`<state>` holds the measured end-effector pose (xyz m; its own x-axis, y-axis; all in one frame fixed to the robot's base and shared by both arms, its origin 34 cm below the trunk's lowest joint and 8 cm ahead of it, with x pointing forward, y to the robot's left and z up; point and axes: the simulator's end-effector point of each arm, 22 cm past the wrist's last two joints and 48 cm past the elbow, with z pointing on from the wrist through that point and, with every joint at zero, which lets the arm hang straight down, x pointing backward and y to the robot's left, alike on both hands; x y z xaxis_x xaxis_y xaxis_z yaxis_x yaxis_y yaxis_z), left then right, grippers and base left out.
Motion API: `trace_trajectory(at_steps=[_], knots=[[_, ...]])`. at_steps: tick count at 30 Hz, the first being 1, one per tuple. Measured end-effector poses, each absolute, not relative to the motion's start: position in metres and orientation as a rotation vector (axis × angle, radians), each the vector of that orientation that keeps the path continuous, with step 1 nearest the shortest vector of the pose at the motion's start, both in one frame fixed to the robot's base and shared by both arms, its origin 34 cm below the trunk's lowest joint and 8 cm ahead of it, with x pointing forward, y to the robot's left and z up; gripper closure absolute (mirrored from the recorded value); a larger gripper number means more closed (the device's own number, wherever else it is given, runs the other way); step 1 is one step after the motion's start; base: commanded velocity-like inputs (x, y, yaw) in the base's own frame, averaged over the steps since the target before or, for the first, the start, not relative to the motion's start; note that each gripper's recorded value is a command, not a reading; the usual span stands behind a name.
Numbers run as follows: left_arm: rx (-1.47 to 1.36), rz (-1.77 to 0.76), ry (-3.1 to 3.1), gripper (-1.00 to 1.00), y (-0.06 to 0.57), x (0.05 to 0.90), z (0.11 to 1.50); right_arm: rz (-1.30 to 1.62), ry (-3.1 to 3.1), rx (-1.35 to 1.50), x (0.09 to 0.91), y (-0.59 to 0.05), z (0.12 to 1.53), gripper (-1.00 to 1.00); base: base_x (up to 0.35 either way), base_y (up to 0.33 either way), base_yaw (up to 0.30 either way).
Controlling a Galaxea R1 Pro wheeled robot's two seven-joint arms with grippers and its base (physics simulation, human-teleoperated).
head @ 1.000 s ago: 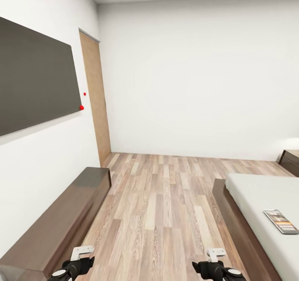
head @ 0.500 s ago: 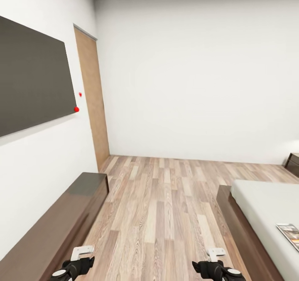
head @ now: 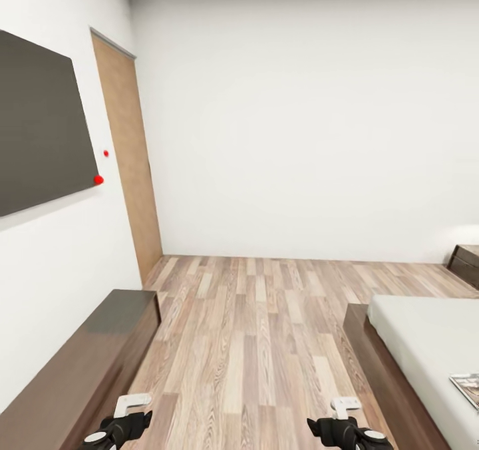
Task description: In the bedroom, move the book from the bed onto either nightstand, and place the two sandals side by side next to the bed.
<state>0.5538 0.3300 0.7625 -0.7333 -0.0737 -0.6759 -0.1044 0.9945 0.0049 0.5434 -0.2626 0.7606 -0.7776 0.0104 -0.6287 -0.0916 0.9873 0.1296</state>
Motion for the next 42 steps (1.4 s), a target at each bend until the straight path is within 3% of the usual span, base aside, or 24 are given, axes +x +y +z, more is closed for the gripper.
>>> trace_trajectory(at_steps=[21, 42], knots=[[-0.123, 0.052, 2.397, -1.00, 0.3286, 0.5538, 0.7624, 0.205, 2.453, -0.052, 0.5435, -0.2626, 0.7609, -1.00, 0.349, 0.134, -0.275], [-0.123, 0.052, 2.397, -1.00, 0.3286, 0.5539, 0.7624, 0.209, 2.453, -0.053, 0.5434, -0.2601, 0.7608, -1.00, 0.340, 0.202, -0.076]])
